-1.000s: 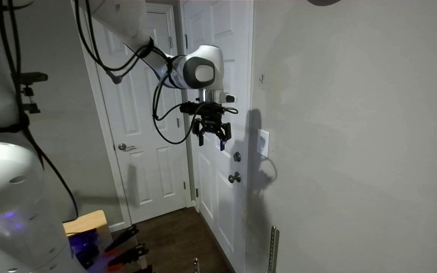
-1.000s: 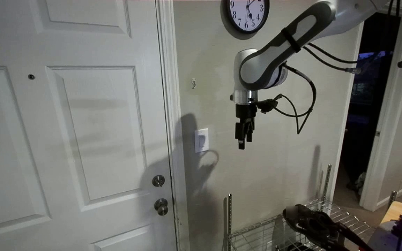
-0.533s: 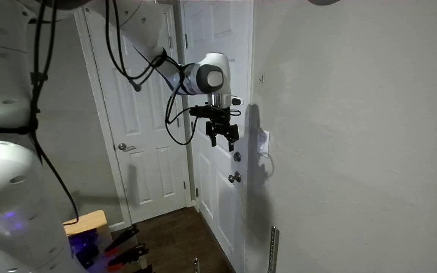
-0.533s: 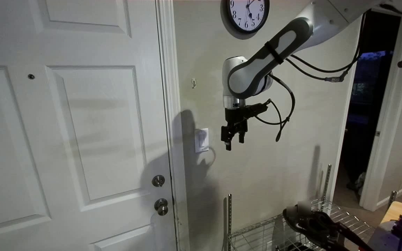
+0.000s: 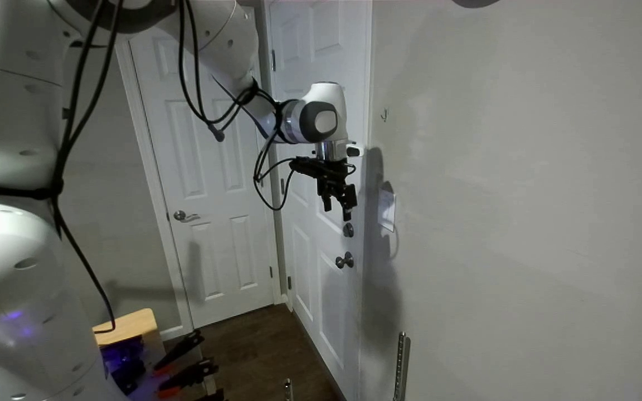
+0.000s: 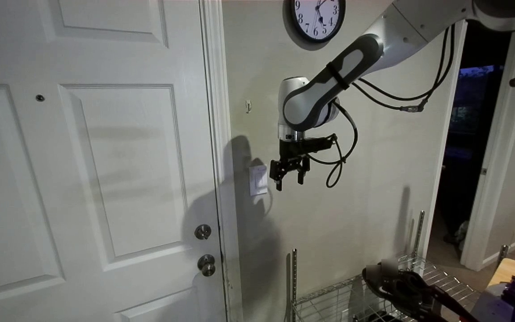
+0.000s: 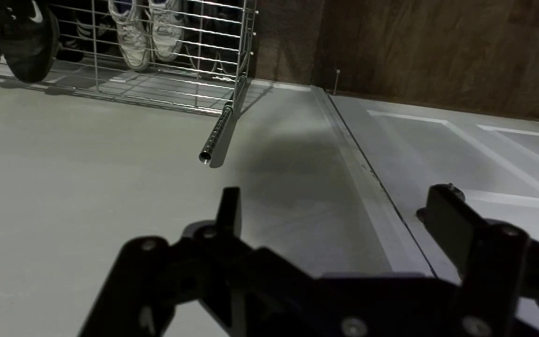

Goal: Turn off the light switch.

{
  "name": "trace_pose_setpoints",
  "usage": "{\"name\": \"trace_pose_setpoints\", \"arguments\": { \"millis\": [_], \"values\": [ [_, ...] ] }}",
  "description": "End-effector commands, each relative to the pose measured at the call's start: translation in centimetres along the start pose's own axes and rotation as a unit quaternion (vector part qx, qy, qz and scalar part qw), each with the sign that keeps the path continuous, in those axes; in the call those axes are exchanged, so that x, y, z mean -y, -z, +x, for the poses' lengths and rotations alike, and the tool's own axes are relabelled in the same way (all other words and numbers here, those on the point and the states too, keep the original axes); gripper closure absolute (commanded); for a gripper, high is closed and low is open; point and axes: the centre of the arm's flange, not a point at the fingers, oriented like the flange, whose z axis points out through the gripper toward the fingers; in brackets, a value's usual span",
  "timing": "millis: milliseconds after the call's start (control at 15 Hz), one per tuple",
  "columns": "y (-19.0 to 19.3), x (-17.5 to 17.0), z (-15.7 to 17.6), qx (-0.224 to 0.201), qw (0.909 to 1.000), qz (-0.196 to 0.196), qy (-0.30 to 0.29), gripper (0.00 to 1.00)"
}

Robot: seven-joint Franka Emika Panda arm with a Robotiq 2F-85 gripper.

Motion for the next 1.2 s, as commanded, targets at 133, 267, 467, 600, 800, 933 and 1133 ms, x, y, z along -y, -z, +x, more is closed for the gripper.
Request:
{"name": "trace_pose_setpoints", "arguments": {
  "millis": [133,267,467,600,800,933,1133],
  "values": [
    [0.0,0.0,0.0,0.000,1.0000,0.000,0.000,0.00],
    [0.0,0.0,0.0,0.000,1.0000,0.000,0.000,0.00],
    [0.0,0.0,0.0,0.000,1.0000,0.000,0.000,0.00],
    [0.0,0.1,0.0,0.000,1.0000,0.000,0.001,0.00],
    [-0.3,-0.1,0.4,-0.009,0.9999,-0.004,-0.010,0.17],
    [-0.6,0.2,0.8,-0.011,0.9999,-0.008,-0.007,0.33],
    [-1.3,1.0,1.4,-0.011,0.9999,-0.003,0.006,0.55]
  ]
}}
